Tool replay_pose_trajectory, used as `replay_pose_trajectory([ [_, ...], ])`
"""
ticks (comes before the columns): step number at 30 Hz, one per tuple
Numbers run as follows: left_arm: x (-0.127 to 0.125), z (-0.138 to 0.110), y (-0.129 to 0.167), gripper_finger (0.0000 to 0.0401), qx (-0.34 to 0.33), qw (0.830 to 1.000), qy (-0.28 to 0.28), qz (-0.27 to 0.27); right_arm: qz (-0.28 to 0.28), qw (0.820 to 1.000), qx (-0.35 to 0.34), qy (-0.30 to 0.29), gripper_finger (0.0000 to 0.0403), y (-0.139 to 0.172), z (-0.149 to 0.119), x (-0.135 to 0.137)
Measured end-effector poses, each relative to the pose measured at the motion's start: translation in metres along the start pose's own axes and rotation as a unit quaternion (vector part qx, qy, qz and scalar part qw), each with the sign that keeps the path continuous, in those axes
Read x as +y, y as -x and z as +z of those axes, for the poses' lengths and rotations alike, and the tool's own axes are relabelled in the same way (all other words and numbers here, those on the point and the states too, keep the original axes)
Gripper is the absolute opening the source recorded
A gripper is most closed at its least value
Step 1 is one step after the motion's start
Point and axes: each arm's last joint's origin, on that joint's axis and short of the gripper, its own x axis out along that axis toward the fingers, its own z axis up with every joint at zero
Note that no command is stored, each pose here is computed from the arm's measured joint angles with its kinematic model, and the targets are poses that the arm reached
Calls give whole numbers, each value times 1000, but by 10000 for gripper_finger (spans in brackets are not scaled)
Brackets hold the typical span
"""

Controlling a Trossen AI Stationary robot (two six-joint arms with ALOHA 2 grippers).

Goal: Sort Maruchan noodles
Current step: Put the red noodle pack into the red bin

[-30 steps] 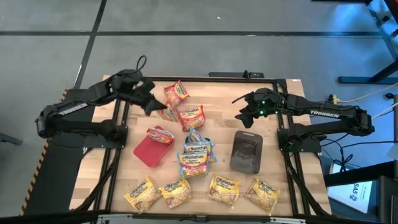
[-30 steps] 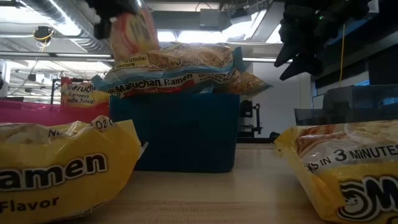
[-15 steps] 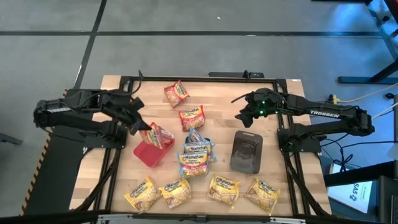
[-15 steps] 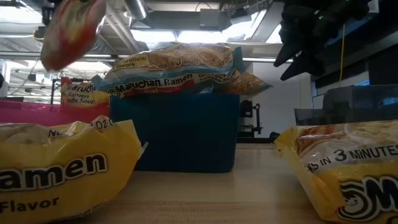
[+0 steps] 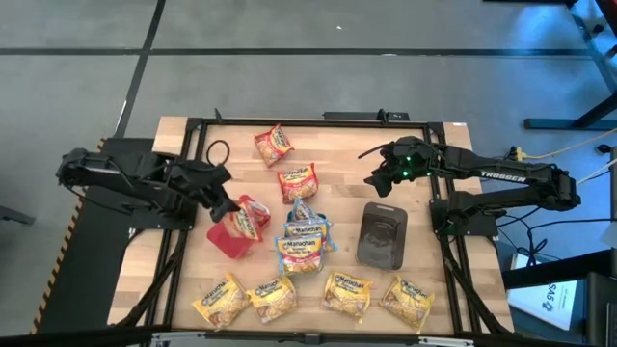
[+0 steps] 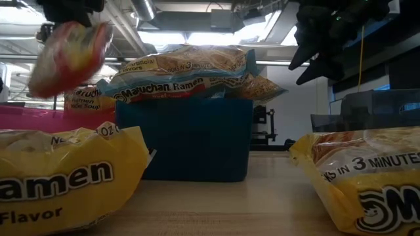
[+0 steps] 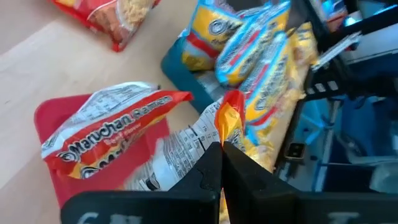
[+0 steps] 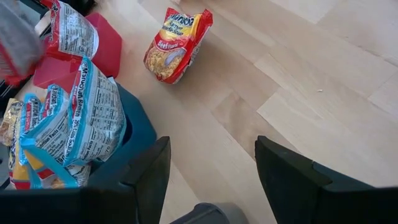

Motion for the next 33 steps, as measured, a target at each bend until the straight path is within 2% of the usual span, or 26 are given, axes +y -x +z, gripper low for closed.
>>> replay_pose_trajectory([
  [9,4,-4,-36,0,-3,1000,-8,-15,0,1000,0,0,230,0,0,0],
  [18,6,-4,-37,0,-19,1000,-21,13,0,1000,0,1,230,0,0,0],
  [21,10,-6,-37,0,-10,999,-20,31,0,1000,1,2,230,0,0,0],
  [33,12,-7,-42,1,5,998,-21,51,0,1000,1,2,230,0,0,0],
])
